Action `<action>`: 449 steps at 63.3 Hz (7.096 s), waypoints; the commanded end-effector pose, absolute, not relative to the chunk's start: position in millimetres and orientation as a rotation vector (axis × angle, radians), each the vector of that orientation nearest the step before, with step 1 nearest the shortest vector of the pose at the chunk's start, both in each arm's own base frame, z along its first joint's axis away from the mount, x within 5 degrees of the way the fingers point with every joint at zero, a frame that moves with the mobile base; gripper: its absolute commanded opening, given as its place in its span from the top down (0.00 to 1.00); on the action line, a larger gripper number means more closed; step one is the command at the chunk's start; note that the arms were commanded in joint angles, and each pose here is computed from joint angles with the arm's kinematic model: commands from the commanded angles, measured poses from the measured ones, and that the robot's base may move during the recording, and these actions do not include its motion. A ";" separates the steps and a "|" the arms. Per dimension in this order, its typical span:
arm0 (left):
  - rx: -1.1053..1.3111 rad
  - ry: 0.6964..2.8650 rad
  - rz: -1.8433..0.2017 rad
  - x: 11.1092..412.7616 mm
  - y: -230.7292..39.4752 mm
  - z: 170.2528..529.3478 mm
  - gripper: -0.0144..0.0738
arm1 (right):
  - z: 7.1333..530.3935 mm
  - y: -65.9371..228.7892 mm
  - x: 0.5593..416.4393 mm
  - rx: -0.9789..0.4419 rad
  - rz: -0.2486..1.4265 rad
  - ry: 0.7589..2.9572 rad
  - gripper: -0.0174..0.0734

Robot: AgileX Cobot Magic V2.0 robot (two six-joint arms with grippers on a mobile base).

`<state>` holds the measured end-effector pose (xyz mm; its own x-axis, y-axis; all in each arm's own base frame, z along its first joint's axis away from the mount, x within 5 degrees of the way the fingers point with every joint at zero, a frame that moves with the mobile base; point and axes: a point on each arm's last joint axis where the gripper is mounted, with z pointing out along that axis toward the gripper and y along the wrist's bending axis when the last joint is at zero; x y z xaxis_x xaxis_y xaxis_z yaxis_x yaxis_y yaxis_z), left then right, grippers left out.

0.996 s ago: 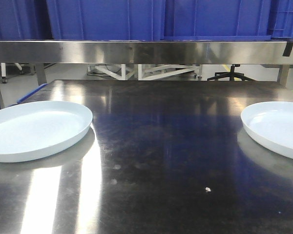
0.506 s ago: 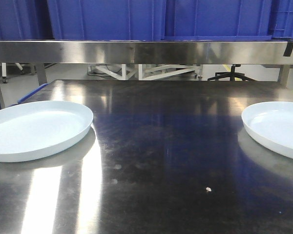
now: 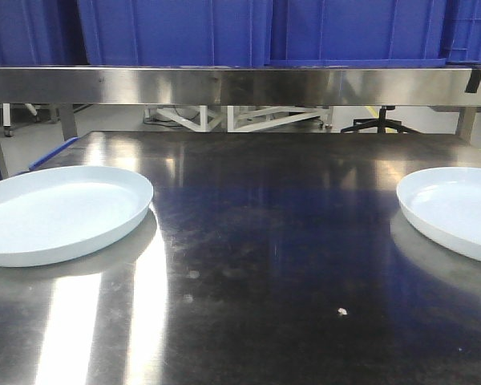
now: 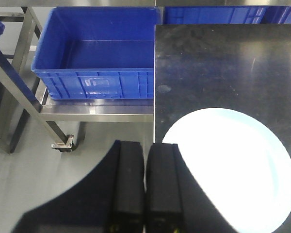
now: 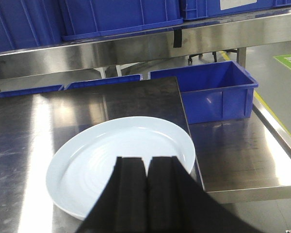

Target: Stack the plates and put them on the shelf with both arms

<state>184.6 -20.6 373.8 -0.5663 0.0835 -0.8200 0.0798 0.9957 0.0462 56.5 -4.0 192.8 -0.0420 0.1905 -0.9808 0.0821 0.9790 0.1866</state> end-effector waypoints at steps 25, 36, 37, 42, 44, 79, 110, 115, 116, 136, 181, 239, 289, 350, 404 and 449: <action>0.116 2.018 -0.023 187.1 -23.0 395.2 0.73 | 207.1 -4.6 54.7 0.183 0.069 1.448 0.75; 0.114 2.069 -0.017 185.0 -22.3 391.1 0.73 | 225.4 -4.4 51.6 0.214 0.132 1.326 0.75; 0.112 2.076 -0.019 184.7 -22.3 390.5 0.73 | 228.1 -4.3 51.2 0.216 0.136 1.325 0.75; 0.111 2.115 -0.013 183.0 -21.7 387.4 0.73 | 245.8 -3.9 49.4 0.221 0.138 1.365 0.75; 0.111 2.128 -0.008 182.4 -21.4 386.4 0.73 | 255.0 -3.7 49.6 0.221 0.131 1.403 0.75; 0.112 2.142 -0.001 181.7 -20.9 385.4 0.73 | 342.7 -14.6 172.1 0.210 0.015 2.003 0.75; 0.143 2.157 0.020 219.5 -26.6 368.3 0.68 | 330.6 -21.5 194.3 0.057 -0.157 2.052 0.52; 0.151 2.197 0.027 231.1 -28.4 358.0 0.55 | 332.8 -23.1 195.1 0.013 -0.210 2.028 0.36; 0.150 2.207 0.029 233.4 -28.3 355.7 0.52 | 333.1 -23.1 195.3 0.011 -0.211 2.025 0.34; 0.152 2.440 0.036 286.6 -37.1 288.8 0.10 | 334.5 -21.9 196.1 0.091 -0.142 2.003 0.32; 0.125 2.600 -0.009 336.4 -48.4 214.4 0.10 | 333.5 -19.9 196.5 0.142 -0.077 2.007 0.32; 0.205 2.269 -0.315 328.4 -121.9 344.3 0.72 | 333.3 -19.9 196.4 0.142 -0.077 2.010 0.32; 0.522 2.305 -0.422 353.9 -240.2 271.9 0.72 | 331.0 -20.1 195.3 0.147 -0.080 2.038 0.32; 0.254 2.091 -0.273 341.1 -119.4 395.7 0.74 | 331.0 -20.1 195.3 0.147 -0.080 2.038 0.32; -0.036 1.870 -0.160 127.8 -12.4 297.5 0.74 | 331.1 -20.1 195.3 0.147 -0.079 2.036 0.32; 0.002 1.838 -0.113 114.7 -9.8 298.9 0.74 | 326.7 -20.4 192.9 0.157 -0.083 2.090 0.75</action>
